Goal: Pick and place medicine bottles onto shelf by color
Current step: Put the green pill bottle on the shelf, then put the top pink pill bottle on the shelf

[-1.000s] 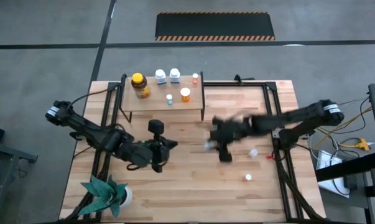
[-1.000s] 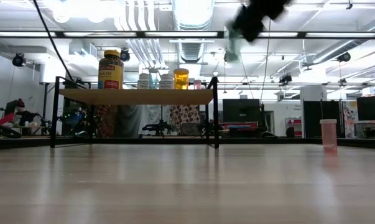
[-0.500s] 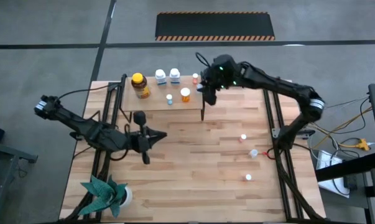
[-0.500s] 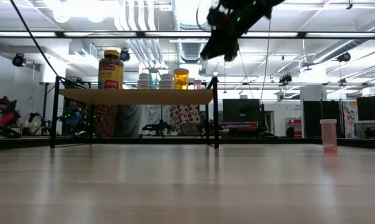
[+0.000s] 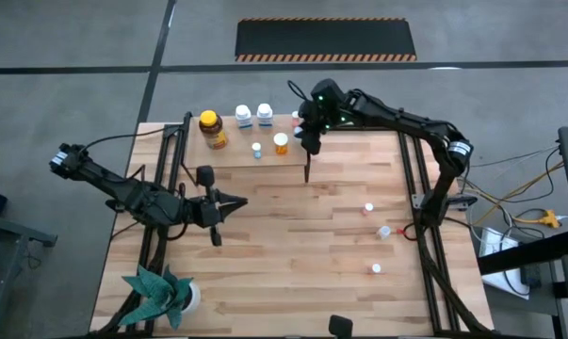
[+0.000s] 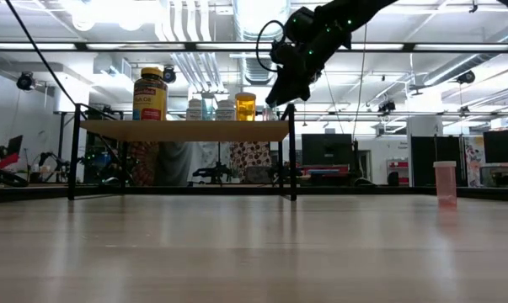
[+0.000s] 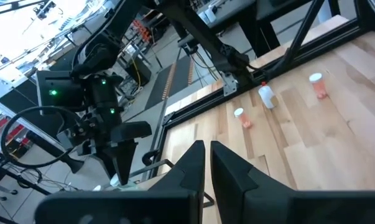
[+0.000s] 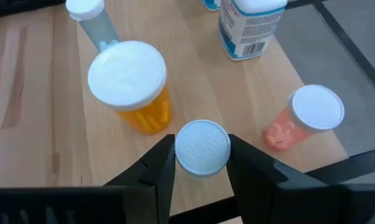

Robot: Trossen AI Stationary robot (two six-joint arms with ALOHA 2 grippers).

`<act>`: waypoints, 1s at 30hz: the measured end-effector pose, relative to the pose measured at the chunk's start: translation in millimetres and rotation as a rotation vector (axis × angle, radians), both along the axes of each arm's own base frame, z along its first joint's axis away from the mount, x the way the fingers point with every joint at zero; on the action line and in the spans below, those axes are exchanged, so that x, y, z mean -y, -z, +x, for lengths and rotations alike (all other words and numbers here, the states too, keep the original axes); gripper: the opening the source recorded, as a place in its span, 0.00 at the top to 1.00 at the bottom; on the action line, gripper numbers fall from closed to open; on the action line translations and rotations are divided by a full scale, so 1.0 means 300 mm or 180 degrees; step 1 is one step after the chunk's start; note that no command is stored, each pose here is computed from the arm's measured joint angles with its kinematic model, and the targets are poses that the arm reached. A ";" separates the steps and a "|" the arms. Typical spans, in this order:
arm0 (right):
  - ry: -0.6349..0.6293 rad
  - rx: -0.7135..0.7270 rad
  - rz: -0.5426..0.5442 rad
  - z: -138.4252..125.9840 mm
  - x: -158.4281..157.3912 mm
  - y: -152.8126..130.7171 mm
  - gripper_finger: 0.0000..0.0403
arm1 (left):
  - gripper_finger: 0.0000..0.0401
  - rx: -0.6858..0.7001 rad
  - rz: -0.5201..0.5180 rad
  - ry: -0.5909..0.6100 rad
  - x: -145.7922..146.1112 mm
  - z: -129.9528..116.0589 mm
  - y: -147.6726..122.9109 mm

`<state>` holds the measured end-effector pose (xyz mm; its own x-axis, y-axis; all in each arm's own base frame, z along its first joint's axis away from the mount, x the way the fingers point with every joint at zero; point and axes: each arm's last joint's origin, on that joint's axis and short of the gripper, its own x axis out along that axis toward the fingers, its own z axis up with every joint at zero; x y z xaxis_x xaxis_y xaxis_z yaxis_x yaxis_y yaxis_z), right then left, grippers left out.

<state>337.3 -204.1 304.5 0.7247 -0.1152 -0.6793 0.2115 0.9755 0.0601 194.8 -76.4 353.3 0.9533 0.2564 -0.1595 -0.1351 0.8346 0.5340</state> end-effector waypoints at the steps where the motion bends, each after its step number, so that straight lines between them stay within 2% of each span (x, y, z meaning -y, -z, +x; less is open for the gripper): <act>1: 0.0008 -0.0011 0.0015 -0.001 0.000 0.001 0.70 | 0.98 0.0004 -0.0001 0.0000 0.000 0.000 0.000; 5: 0.0046 -0.0040 0.0073 0.003 0.002 0.013 0.67 | 0.98 -0.0005 0.0014 0.0002 0.002 0.003 0.002; 13: 0.0061 -0.0055 0.0067 0.004 0.004 0.017 0.55 | 0.98 -0.0005 0.0014 0.0002 0.002 0.004 0.002; 20: 0.0211 0.0116 0.0147 -0.057 -0.036 -0.123 0.49 | 0.98 0.0003 -0.0016 -0.0003 0.004 0.007 0.003; 26: 0.0327 -0.0115 0.0587 -0.158 -0.156 -0.240 0.49 | 0.98 0.0051 -0.0044 0.0001 0.011 0.021 0.007; 30: 0.0342 -0.0538 0.1034 -0.224 -0.272 -0.242 0.48 | 0.98 0.0039 -0.0039 0.0003 0.016 0.032 0.014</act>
